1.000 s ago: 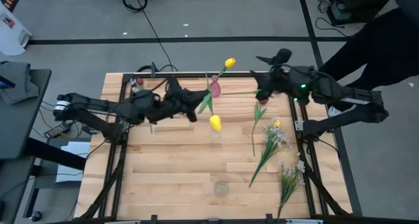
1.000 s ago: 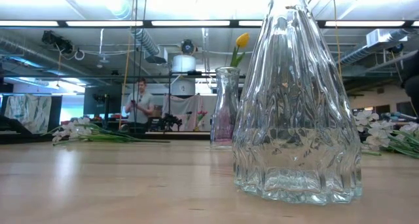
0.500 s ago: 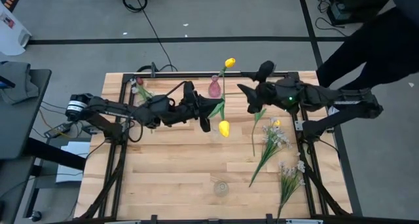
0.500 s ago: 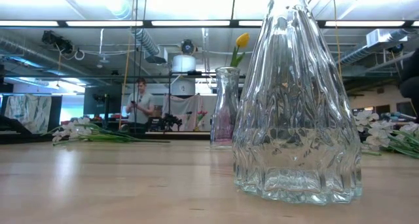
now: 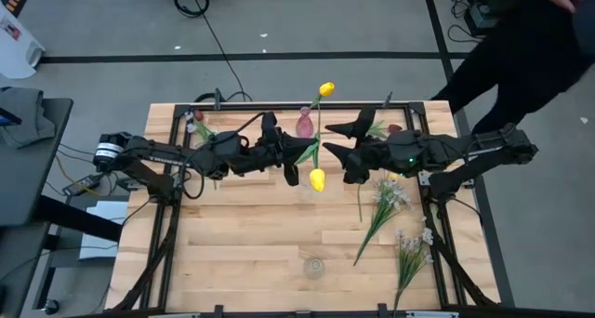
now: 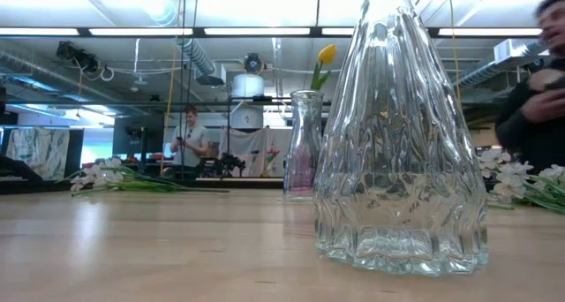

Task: Sort flowers into vase by color
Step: Put the yellow flower into the pink transparent vase

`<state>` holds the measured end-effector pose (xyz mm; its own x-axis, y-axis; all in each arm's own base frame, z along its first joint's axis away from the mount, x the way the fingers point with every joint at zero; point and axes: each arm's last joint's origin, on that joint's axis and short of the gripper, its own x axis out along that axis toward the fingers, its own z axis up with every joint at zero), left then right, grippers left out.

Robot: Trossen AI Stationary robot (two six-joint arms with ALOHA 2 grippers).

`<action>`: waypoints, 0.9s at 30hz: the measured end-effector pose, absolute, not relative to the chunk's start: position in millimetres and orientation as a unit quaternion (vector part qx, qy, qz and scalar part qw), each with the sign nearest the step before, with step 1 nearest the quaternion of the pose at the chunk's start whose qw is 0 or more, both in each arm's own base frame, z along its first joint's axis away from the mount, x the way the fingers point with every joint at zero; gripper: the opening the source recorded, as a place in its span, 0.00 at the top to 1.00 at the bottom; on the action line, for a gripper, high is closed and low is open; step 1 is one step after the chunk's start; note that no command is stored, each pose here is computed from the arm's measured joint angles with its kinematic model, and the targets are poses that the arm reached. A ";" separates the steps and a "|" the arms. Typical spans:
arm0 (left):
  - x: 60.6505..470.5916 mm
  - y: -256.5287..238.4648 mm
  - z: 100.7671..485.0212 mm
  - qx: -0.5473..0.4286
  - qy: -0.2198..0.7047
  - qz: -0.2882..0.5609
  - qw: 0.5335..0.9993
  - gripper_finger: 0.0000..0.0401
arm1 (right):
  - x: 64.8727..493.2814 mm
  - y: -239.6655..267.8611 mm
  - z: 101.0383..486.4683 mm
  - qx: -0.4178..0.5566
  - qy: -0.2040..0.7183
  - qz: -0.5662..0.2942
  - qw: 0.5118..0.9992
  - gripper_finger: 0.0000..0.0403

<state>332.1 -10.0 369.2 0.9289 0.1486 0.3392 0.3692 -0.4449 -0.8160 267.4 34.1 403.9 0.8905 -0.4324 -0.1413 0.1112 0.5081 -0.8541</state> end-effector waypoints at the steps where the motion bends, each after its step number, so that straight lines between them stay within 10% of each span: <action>1: 332.2 -10.9 369.2 -0.844 -0.148 -0.113 0.502 0.99 | 269.8 35.1 402.6 -0.469 0.170 -0.159 0.852 0.41; 27: 333.9 -15.0 364.8 -0.858 -0.092 -0.121 0.491 0.99 | 271.1 49.4 404.0 -0.388 0.132 -0.159 0.898 0.73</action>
<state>333.9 -15.0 364.8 0.9541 0.0387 0.2969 0.2757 -0.5007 -0.8205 271.1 49.4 404.0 0.9142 -0.3889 -0.1142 0.1838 0.6488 -0.7384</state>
